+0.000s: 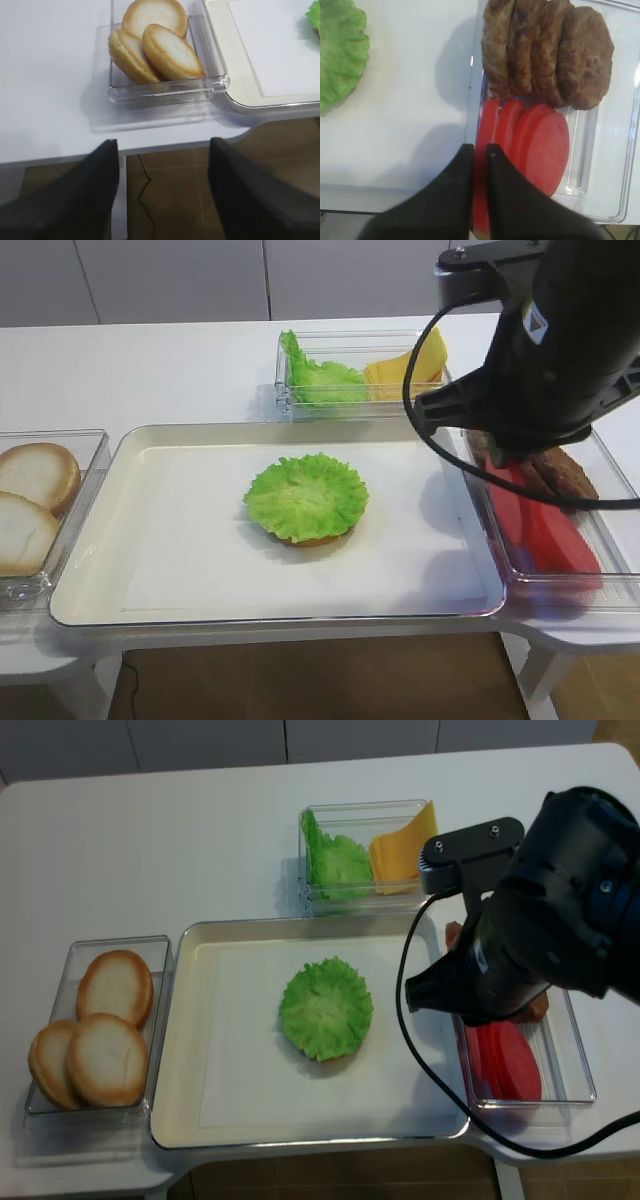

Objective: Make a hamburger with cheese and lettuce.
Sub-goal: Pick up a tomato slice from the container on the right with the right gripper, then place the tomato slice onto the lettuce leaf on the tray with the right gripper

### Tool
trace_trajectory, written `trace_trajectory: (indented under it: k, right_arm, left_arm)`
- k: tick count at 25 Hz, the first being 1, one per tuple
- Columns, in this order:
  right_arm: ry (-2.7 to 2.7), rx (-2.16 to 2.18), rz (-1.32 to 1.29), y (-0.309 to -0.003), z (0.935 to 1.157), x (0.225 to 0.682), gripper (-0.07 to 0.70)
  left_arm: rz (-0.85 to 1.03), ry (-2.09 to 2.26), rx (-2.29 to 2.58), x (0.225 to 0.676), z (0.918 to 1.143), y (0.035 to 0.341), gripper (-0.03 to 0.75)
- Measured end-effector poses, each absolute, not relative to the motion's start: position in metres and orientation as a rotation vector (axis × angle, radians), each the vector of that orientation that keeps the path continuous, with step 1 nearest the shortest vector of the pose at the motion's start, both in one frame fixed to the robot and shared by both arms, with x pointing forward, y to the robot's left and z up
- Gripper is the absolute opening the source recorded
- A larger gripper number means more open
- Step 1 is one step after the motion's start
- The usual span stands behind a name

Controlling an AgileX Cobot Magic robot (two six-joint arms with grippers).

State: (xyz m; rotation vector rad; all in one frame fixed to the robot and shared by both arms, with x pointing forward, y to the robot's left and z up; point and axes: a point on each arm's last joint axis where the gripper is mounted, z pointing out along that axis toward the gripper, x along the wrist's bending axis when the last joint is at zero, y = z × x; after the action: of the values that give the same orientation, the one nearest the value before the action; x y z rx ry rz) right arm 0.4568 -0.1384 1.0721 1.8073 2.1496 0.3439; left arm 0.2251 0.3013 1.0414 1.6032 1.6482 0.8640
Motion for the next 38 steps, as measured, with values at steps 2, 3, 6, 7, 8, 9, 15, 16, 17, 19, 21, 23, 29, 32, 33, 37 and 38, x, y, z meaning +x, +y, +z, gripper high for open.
trace_trajectory:
  k: [2, 3, 6, 7, 8, 9, 15, 16, 17, 19, 21, 23, 29, 32, 33, 37, 38]
  right_arm:
    - [2.143, 1.808, 0.372, -0.138, 1.078, 0.457, 0.040]
    - [2.137, 1.808, 0.386, -0.139, 1.081, 0.456, 0.040]
    - [2.123, 1.810, 0.426, -0.138, 1.091, 0.457, 0.040]
    - [2.119, 1.810, 0.438, -0.137, 1.093, 0.458, 0.040]
    - [2.115, 1.811, 0.446, -0.137, 1.096, 0.458, 0.040]
    - [2.113, 1.811, 0.453, -0.137, 1.098, 0.459, 0.040]
    - [2.099, 1.813, 0.502, -0.135, 1.111, 0.460, 0.040]
    - [2.100, 1.816, 0.510, -0.134, 1.113, 0.460, 0.040]
    - [2.102, 1.819, 0.518, -0.134, 1.115, 0.460, 0.040]
    - [2.103, 1.820, 0.538, -0.133, 1.119, 0.460, 0.040]
    - [2.113, 1.813, 0.560, -0.131, 1.123, 0.461, 0.040]
    - [2.116, 1.808, 0.577, -0.129, 1.127, 0.462, 0.040]
    - [2.178, 1.722, 0.586, -0.099, 1.127, 0.466, 0.040]
    - [2.208, 1.698, 0.556, -0.085, 1.120, 0.471, 0.040]
    - [2.219, 1.687, 0.550, -0.081, 1.118, 0.472, 0.040]
    - [2.251, 1.644, 0.522, -0.066, 1.110, 0.479, 0.040]
    - [2.256, 1.637, 0.511, -0.063, 1.107, 0.481, 0.040]
  left_arm:
    - [0.864, 1.648, 1.603, 0.225, 1.041, 0.301, 0.423]
    - [0.864, 1.648, 1.603, 0.225, 1.041, 0.301, 0.423]
    - [0.864, 1.648, 1.603, 0.225, 1.041, 0.301, 0.423]
    - [0.864, 1.648, 1.603, 0.225, 1.041, 0.301, 0.423]
    - [0.864, 1.648, 1.603, 0.225, 1.041, 0.301, 0.423]
    - [0.864, 1.648, 1.603, 0.225, 1.041, 0.301, 0.423]
    - [0.864, 1.648, 1.603, 0.225, 1.041, 0.301, 0.423]
    - [0.864, 1.648, 1.603, 0.225, 1.041, 0.301, 0.423]
    - [0.864, 1.648, 1.603, 0.225, 1.041, 0.301, 0.423]
    - [0.864, 1.648, 1.603, 0.225, 1.041, 0.301, 0.423]
    - [0.864, 1.648, 1.603, 0.225, 1.041, 0.301, 0.423]
    - [0.864, 1.648, 1.603, 0.225, 1.041, 0.301, 0.423]
    - [0.864, 1.648, 1.603, 0.225, 1.041, 0.301, 0.423]
    - [0.864, 1.648, 1.603, 0.225, 1.041, 0.301, 0.423]
    - [0.864, 1.648, 1.603, 0.225, 1.041, 0.301, 0.423]
    - [0.864, 1.648, 1.603, 0.225, 1.041, 0.301, 0.423]
    - [0.864, 1.648, 1.603, 0.225, 1.041, 0.301, 0.423]
